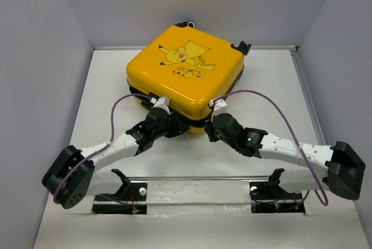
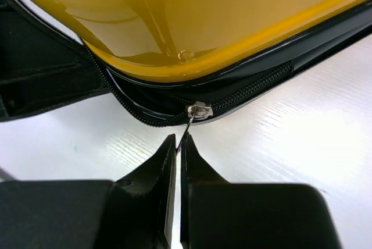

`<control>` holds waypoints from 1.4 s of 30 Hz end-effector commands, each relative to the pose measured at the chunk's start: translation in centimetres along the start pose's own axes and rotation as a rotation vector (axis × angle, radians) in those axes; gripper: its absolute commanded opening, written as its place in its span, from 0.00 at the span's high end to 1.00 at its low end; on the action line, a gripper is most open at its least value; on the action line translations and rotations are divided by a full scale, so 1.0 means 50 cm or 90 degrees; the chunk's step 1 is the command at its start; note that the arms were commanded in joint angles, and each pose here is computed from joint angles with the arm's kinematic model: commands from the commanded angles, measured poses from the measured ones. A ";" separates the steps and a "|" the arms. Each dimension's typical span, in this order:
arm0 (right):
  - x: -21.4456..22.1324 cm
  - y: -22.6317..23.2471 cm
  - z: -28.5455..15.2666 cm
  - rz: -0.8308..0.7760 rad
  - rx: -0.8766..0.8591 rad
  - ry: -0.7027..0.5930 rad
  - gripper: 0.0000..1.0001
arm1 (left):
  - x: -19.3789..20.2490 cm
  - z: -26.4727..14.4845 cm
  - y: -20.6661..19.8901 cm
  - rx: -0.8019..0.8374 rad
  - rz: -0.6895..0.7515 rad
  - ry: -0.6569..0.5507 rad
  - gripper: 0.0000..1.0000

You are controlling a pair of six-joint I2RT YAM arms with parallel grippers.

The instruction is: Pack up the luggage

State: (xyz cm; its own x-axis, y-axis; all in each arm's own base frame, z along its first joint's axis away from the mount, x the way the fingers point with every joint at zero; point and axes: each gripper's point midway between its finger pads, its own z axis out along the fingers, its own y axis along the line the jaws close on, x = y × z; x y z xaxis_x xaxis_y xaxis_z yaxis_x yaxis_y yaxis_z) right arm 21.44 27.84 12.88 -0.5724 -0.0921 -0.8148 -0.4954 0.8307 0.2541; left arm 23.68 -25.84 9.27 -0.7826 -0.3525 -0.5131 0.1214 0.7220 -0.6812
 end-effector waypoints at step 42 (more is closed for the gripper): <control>-0.050 0.080 -0.123 0.079 0.032 -0.077 0.90 | -0.369 -0.183 0.050 -0.050 0.026 -0.291 0.19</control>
State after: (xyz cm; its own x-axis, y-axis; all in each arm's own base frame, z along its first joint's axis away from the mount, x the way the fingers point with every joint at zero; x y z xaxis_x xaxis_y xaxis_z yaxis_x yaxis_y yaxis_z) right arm 16.78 29.36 18.50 -0.5518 0.0464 -0.8327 -0.4121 0.8529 0.3206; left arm 31.40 -12.92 20.71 -0.4127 -0.5286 -0.7418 0.0249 0.8076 -0.5893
